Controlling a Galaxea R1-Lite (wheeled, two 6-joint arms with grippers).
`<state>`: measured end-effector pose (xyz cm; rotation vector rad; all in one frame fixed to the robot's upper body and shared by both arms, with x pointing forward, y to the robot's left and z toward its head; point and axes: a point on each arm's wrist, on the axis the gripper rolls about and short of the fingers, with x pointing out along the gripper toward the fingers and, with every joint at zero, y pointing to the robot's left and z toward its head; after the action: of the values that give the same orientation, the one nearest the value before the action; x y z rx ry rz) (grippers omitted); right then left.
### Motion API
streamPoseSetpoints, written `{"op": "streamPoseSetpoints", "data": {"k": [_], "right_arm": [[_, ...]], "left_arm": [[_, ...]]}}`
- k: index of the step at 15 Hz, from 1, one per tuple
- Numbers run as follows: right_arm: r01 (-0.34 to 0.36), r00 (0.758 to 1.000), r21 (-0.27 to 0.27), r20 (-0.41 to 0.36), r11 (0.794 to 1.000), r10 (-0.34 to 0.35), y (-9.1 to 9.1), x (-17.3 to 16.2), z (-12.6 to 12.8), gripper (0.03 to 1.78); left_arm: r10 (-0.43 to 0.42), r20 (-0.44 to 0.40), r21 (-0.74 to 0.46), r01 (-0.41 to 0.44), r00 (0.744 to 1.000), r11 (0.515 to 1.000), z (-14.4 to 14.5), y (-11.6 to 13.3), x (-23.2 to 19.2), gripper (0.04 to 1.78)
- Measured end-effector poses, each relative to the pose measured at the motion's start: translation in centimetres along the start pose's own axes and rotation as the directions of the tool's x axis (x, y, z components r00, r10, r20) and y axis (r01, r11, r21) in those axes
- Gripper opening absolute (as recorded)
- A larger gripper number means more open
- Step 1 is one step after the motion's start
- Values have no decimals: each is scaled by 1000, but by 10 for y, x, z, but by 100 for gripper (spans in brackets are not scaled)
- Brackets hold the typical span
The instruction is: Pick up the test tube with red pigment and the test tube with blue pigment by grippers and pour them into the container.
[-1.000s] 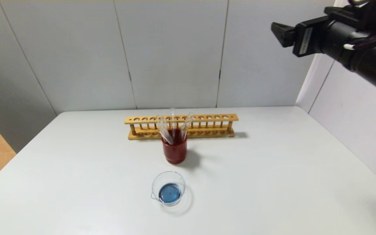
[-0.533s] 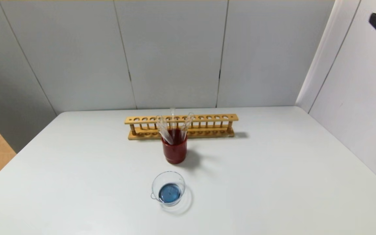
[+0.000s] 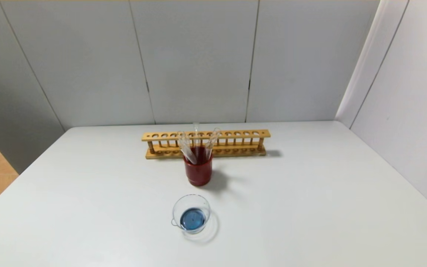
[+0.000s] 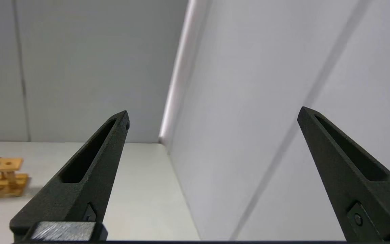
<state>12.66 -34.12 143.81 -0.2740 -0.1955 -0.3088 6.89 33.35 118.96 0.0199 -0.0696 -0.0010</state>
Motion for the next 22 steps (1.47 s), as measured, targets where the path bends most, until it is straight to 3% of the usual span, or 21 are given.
{"op": "streamPoseSetpoints", "data": {"k": [5,12,14,16,18,20,22], "right_arm": [[117,987,36,106,993,-120,-30,-73,7,174],[142,950,107,266,984,-166,-43,-143,-18,174],[100,930,128,341,987,-138,-44,-164,-29,174],[20,923,122,380,992,-65,-38,-174,-47,174],[-41,941,139,338,989,-9,-26,-167,-72,174],[-102,966,191,254,976,51,-12,-152,-100,174],[-131,984,206,146,970,102,3,-137,-133,174]], "left_arm": [[0,0,0,0,1000,1000,0,0,0,171],[0,0,0,0,1000,1000,0,0,0,171],[0,0,0,0,1000,1000,0,0,0,171],[0,0,0,0,1000,1000,0,0,0,171],[0,0,0,0,1000,1000,0,0,0,171],[0,0,-1,0,1000,1000,0,0,0,171],[0,0,0,0,1000,1000,0,0,0,171]]}}
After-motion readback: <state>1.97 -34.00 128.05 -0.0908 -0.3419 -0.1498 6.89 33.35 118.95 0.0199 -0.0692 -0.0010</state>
